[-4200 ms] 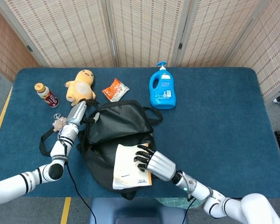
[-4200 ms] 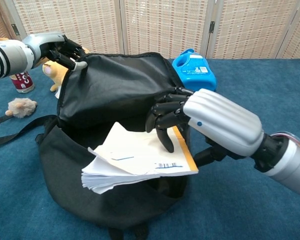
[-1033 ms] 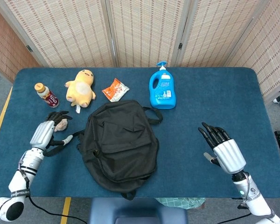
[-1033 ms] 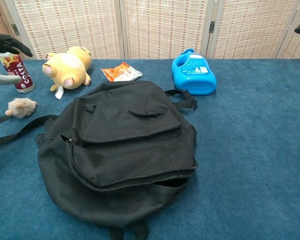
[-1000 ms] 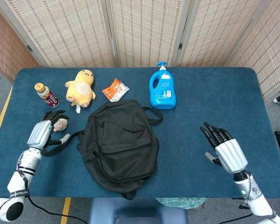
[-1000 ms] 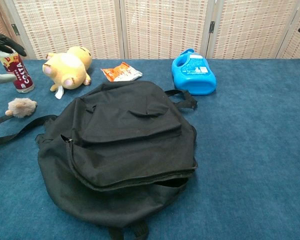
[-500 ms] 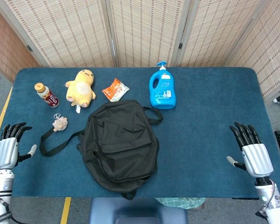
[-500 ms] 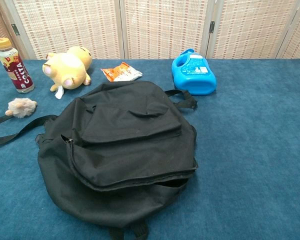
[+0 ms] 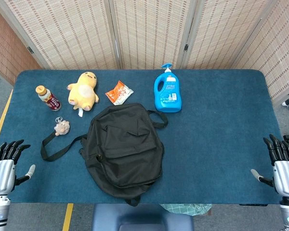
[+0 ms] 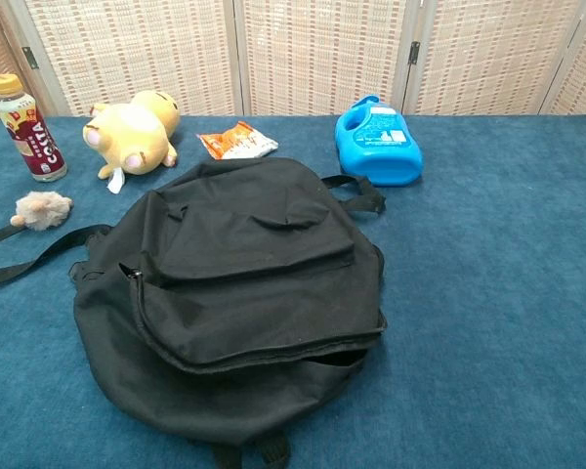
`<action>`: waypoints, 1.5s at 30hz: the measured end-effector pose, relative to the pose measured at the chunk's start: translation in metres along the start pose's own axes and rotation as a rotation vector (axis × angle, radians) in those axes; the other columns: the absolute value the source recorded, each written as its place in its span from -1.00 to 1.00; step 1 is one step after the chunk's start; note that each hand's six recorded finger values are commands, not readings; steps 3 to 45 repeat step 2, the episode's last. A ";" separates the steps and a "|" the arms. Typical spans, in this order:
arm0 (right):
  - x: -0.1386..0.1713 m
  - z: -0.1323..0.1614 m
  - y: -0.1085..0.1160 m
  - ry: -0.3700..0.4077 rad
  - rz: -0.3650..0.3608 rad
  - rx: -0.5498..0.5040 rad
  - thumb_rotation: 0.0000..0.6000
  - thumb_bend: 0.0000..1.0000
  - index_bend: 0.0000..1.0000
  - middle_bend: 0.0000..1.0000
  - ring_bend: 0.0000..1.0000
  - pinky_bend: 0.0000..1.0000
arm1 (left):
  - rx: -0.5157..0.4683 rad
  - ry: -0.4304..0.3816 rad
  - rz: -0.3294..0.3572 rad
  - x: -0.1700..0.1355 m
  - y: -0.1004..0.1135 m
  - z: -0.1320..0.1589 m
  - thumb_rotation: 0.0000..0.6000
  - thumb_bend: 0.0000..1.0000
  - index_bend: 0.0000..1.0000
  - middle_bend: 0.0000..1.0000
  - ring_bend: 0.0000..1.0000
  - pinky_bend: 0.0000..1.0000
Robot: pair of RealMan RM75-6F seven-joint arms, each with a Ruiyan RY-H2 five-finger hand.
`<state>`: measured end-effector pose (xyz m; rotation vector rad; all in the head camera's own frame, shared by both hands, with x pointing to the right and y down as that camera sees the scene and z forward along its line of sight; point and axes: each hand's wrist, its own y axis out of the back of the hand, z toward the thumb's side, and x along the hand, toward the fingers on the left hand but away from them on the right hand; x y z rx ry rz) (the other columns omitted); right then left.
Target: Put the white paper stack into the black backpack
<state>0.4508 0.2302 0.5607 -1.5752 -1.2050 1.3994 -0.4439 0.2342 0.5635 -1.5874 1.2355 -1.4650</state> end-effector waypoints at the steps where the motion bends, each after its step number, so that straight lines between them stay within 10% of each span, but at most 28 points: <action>1: 0.001 -0.001 0.000 -0.003 -0.001 -0.003 1.00 -0.64 -1.00 -0.93 -0.91 -0.99 | 0.002 0.000 -0.003 -0.002 0.000 0.001 1.00 -0.25 -0.47 -0.67 -0.77 -1.00; 45: 0.001 -0.001 0.000 -0.004 -0.001 -0.005 1.00 -0.64 -1.00 -0.93 -0.91 -0.99 | 0.004 0.001 -0.006 -0.004 -0.001 0.001 1.00 -0.25 -0.47 -0.67 -0.77 -1.00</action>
